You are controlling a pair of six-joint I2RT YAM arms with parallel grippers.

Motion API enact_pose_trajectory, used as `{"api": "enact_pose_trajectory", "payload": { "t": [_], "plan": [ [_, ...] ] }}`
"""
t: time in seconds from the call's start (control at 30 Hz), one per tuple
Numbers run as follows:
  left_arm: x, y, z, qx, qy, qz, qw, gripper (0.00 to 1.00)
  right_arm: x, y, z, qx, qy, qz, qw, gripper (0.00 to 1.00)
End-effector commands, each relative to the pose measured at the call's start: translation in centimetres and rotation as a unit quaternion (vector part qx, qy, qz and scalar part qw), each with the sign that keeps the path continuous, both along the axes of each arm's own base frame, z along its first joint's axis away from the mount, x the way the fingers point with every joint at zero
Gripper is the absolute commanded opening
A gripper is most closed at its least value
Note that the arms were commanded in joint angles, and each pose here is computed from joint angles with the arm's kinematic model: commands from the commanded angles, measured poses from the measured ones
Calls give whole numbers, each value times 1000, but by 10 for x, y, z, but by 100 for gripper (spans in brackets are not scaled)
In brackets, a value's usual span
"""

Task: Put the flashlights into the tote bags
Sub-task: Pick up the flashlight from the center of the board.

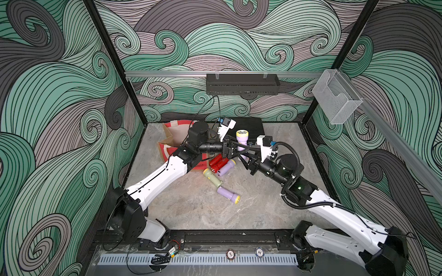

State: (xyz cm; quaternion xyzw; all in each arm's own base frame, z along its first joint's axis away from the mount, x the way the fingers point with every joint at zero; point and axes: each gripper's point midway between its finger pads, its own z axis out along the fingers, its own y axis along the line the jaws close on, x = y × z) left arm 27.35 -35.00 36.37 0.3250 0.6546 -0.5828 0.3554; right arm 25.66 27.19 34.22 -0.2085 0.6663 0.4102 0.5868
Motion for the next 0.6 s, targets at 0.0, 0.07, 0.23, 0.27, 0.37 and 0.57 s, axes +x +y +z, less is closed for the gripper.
{"api": "enact_pose_trajectory", "payload": {
  "t": [0.0,0.07,0.23,0.27,0.37,0.57],
  "plan": [
    [-1,-5,24,-22,-29,-4,999,61,-2,-1,14,21,-17,4,1000,8],
    [-1,-7,24,-22,-29,-7,999,57,-2,0,12,20,-16,5,1000,8],
    [-1,-11,21,-18,-25,-9,999,40,0,1,8,14,-13,3,1000,8],
    [-1,-11,20,-17,-25,-10,999,36,0,1,7,13,-12,3,1000,8],
    [-2,-12,20,-14,-26,-11,1000,27,0,0,7,12,-14,2,1000,9],
    [-2,-10,19,-6,-30,-5,1000,13,2,0,1,3,-9,-1,1000,17]
  ]
}}
